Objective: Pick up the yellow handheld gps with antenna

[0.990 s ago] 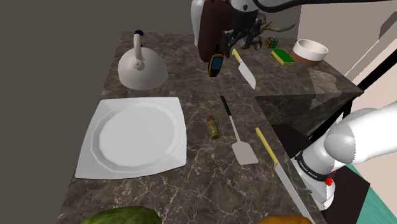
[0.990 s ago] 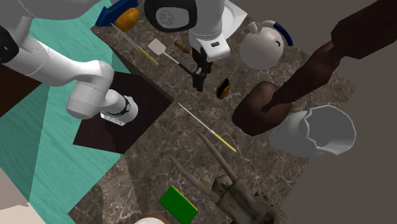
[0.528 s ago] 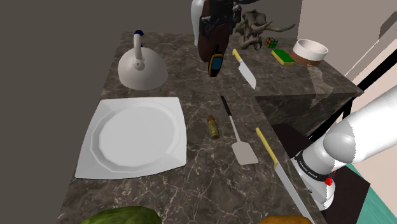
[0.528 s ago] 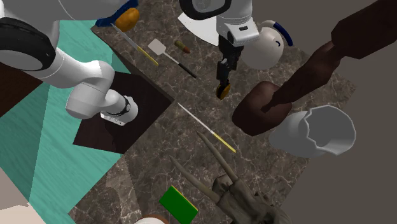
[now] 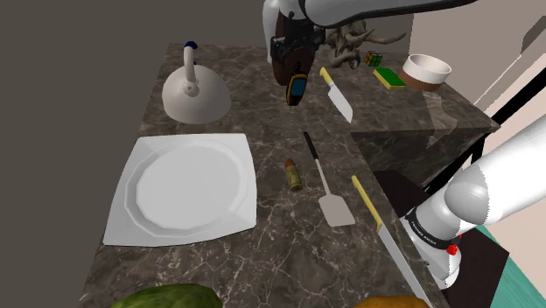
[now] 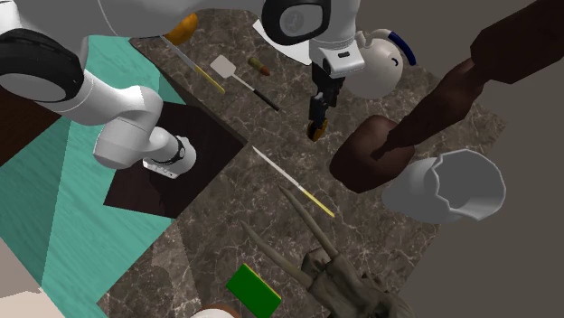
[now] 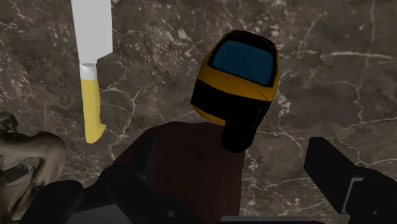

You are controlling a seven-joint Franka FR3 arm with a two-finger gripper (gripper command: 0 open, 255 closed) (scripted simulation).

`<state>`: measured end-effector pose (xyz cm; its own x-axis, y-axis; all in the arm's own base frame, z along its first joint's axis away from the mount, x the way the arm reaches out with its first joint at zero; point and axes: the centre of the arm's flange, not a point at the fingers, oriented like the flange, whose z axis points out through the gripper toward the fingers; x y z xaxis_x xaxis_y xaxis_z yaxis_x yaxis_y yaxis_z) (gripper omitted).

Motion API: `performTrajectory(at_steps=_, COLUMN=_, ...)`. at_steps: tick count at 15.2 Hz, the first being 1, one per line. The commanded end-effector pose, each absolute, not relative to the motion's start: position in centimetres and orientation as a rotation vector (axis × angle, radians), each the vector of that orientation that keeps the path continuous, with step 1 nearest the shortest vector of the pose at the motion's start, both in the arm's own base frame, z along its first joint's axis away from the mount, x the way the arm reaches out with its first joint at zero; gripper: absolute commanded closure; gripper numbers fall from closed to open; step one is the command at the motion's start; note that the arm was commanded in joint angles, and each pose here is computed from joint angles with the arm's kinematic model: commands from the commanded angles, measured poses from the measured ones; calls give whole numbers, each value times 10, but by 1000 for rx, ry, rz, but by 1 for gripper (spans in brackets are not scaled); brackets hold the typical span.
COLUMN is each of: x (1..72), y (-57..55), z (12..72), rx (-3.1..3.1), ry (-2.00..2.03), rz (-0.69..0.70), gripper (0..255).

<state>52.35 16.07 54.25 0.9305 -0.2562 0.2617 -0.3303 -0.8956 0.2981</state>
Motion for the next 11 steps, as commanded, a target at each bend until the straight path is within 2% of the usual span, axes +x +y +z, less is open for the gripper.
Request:
performTrajectory(at_steps=1, x=524, y=161, z=539, rx=2747, ry=-430, rz=309, gripper=0)
performTrajectory(at_steps=2, x=524, y=161, z=539, rx=2747, ry=-431, rz=309, gripper=255)
performTrajectory(at_steps=11, x=524, y=161, z=539, rx=2747, ry=-430, rz=309, gripper=255)
